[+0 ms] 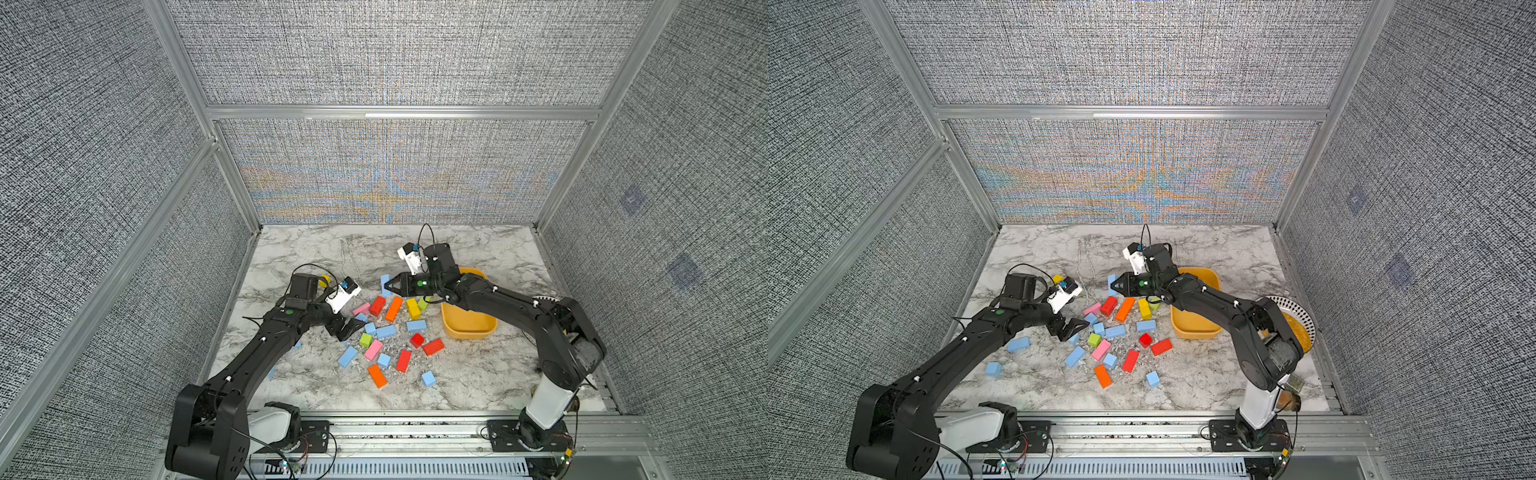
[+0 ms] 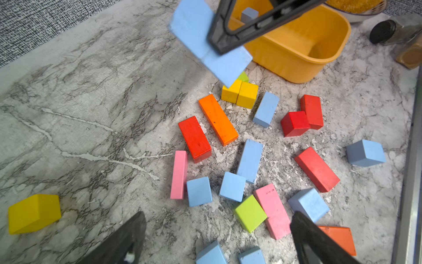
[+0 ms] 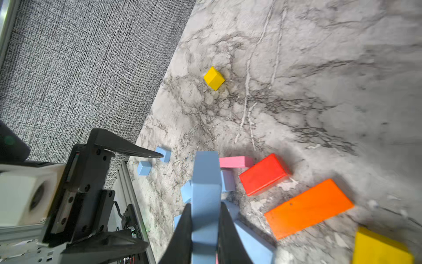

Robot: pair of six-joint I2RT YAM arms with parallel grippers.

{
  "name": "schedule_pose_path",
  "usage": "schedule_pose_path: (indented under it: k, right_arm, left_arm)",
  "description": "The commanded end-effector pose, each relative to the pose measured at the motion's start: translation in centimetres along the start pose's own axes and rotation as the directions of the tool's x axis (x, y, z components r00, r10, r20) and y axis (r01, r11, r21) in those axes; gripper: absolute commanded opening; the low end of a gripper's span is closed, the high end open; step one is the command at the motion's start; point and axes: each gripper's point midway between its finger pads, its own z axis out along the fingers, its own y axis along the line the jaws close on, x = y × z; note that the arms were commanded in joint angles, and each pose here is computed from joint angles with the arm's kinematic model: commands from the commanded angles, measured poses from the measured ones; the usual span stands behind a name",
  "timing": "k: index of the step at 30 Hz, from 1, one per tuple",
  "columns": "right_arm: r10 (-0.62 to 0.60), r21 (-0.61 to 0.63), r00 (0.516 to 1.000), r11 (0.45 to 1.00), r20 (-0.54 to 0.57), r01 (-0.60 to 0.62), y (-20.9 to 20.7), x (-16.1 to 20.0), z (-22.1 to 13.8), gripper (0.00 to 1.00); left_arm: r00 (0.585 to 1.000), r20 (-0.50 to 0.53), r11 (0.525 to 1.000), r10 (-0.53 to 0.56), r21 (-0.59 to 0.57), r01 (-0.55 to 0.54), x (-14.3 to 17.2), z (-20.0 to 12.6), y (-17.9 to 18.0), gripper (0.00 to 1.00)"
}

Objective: Pick out the blue building blocks
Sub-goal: Pick up the building block from the center of the board, then place the building block in the storage box.

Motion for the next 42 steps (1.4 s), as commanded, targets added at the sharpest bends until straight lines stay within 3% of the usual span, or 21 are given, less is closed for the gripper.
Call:
schedule_pose_path:
  k: [1, 16, 25, 34, 42]
  right_arm:
    - [-0.020, 0.048, 0.999, 0.999, 0.025, 0.018, -1.2, -0.7, -1.3, 0.09]
    - [0.002, 0.192, 0.992, 0.981, 0.130, -0.027, -6.9, -2.8, -8.7, 0.08]
    - [0.093, 0.296, 0.979, 0.944, 0.181, -0.144, -13.3, -0.8, -13.0, 0.08]
    - [0.115, 0.401, 0.985, 0.902, 0.131, -0.159, -16.7, 1.3, -12.6, 0.08]
    - [0.062, 0.480, 0.997, 0.874, 0.051, -0.079, -16.9, 1.8, -11.1, 0.08]
  left_arm:
    - [0.999, 0.031, 0.998, -0.038, -0.048, 0.039, -0.6, 0.0, 1.1, 1.00]
    - [0.994, 0.060, 0.993, -0.094, -0.069, 0.098, -0.4, 0.1, 1.7, 1.00]
    - [0.992, 0.069, 0.990, -0.108, -0.087, 0.114, -0.6, 0.1, 2.1, 1.00]
    - [0.976, 0.119, 0.979, -0.183, -0.067, 0.192, -2.1, -0.2, 2.2, 1.00]
    - [0.974, 0.140, 0.981, -0.180, -0.050, 0.189, -2.4, -0.4, 1.8, 1.00]
